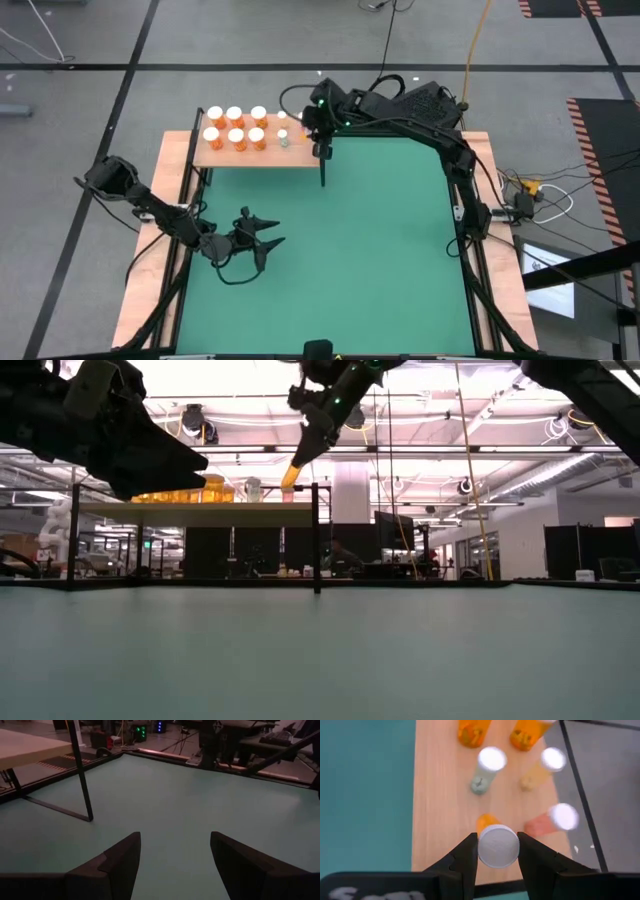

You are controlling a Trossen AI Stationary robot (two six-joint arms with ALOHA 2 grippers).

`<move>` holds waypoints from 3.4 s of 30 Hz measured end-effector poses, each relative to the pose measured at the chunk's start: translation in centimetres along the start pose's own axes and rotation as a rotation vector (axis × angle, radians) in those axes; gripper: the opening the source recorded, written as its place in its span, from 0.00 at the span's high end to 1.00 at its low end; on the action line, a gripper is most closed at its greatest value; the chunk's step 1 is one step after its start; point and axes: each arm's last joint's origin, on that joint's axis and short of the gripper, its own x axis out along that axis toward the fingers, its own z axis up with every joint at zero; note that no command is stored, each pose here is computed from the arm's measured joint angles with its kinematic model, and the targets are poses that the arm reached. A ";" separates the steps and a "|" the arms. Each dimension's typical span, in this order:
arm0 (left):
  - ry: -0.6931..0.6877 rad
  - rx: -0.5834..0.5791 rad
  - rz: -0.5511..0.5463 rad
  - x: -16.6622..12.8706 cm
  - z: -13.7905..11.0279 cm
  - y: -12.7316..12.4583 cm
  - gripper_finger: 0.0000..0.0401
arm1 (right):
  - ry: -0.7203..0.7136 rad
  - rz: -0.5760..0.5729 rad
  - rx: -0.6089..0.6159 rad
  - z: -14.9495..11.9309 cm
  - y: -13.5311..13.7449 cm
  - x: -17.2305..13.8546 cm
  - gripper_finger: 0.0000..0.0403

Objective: Pick and place medicine bottles onto shelf by color
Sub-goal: Put the small orange pill bottle on the shelf aligned with the other small orange pill bottle

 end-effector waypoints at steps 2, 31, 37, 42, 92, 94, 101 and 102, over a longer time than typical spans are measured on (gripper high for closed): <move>0.000 0.000 0.000 0.0 0.0 0.0 0.39 | 0.022 -0.009 -0.008 -0.1 0.3 0.7 0.71; -0.014 0.018 0.002 0.8 0.5 0.7 0.39 | 0.065 0.009 -0.026 -0.6 1.0 3.0 0.67; -0.006 0.020 -0.016 0.8 0.5 0.7 0.39 | 0.059 0.009 -0.039 -0.5 1.0 2.9 0.66; -0.006 0.012 -0.017 0.8 0.5 0.7 0.39 | 0.056 0.008 -0.050 -0.5 1.0 2.9 0.58; -0.001 -0.010 -0.090 -0.2 0.2 -0.5 0.39 | 0.217 -0.254 -0.018 -0.5 9.5 4.0 0.31; -0.001 -0.009 -0.090 -0.2 0.2 -0.5 0.39 | 0.215 -0.257 0.008 -0.6 9.2 4.0 0.31; 0.000 0.001 -0.105 -0.4 0.1 -0.7 0.39 | 0.206 -0.240 0.088 -0.8 8.3 4.2 0.31; 0.001 0.004 -0.107 -0.4 0.1 -0.8 0.39 | 0.203 -0.220 0.099 -0.9 8.2 4.3 0.31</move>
